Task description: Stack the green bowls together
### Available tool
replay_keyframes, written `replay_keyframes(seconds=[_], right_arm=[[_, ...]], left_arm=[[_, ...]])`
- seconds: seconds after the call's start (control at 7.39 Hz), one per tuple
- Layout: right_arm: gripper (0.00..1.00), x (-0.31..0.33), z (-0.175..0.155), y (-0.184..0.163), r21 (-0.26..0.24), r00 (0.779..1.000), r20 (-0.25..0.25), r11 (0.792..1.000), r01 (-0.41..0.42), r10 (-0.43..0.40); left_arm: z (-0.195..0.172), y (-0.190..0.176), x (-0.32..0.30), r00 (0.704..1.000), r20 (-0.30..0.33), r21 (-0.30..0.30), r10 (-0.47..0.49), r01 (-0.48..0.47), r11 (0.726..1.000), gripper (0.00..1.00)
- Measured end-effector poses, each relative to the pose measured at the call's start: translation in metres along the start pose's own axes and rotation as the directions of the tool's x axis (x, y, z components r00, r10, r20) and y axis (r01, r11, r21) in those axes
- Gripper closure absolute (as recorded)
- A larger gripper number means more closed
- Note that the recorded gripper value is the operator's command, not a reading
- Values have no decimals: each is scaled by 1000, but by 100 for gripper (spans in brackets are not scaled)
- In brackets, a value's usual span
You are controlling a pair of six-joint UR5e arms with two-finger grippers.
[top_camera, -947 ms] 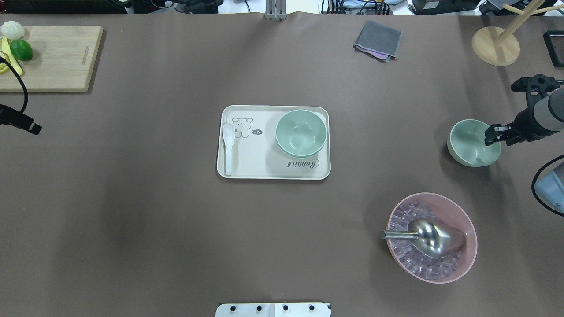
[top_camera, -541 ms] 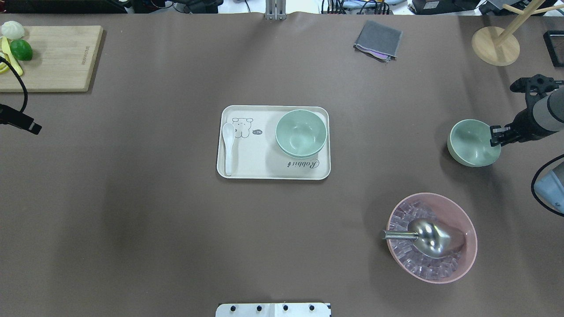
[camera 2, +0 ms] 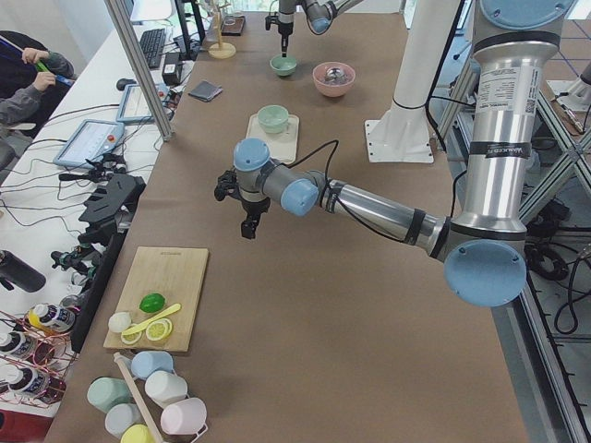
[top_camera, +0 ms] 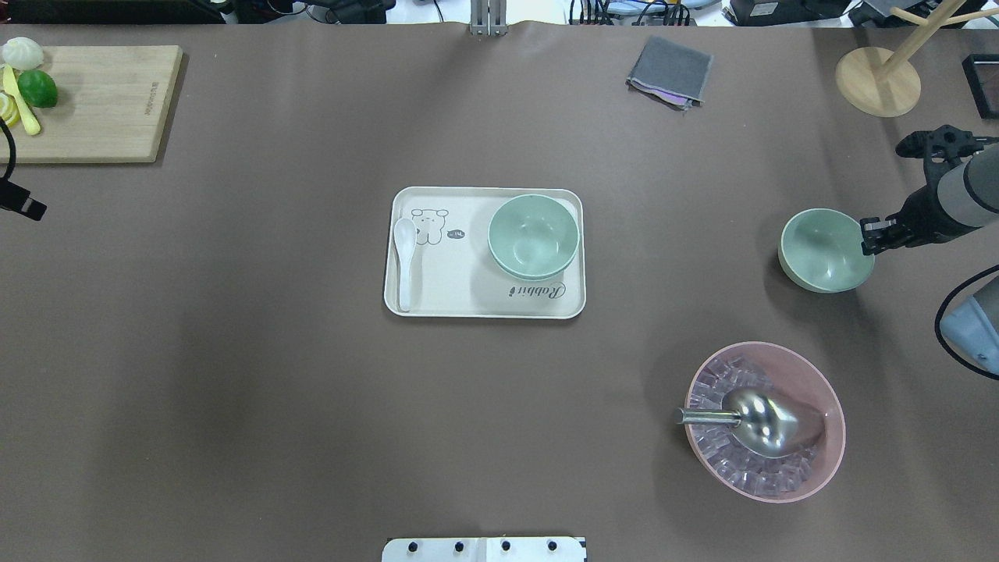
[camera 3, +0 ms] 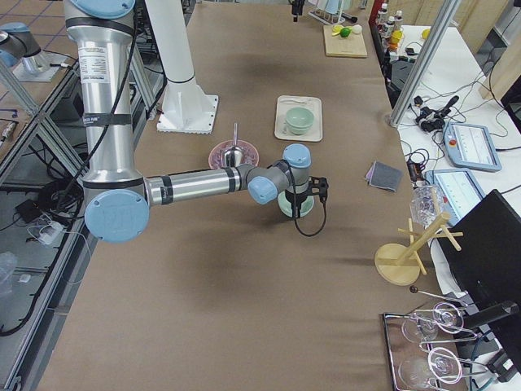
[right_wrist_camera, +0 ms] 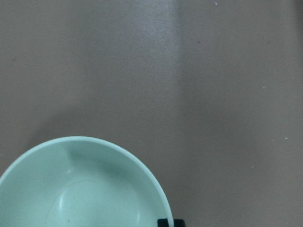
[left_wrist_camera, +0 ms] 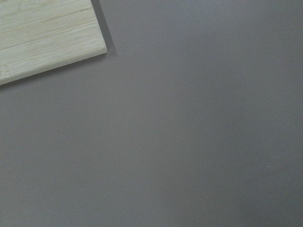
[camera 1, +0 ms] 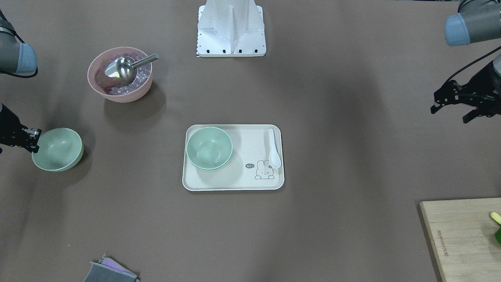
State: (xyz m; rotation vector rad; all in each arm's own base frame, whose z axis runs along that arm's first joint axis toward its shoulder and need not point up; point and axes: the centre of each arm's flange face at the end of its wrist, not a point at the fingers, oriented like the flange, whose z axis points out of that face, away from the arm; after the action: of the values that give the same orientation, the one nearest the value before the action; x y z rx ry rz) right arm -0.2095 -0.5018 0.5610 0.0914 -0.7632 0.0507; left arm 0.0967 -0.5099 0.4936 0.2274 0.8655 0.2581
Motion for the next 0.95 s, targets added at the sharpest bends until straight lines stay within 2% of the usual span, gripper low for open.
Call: replay_keyframes(seconds=[0.54,0.95], right_arm=[[100,-44,-18,-26,18,996,67,998,-52,51],[100,-110,-50,-58,10,981,152,992,-124,121]], left_arm=[[-66,36,-136,994,86,-61,63,-58,996,1],[-67,76,-209,993,75,-92,93,-86,992,1]])
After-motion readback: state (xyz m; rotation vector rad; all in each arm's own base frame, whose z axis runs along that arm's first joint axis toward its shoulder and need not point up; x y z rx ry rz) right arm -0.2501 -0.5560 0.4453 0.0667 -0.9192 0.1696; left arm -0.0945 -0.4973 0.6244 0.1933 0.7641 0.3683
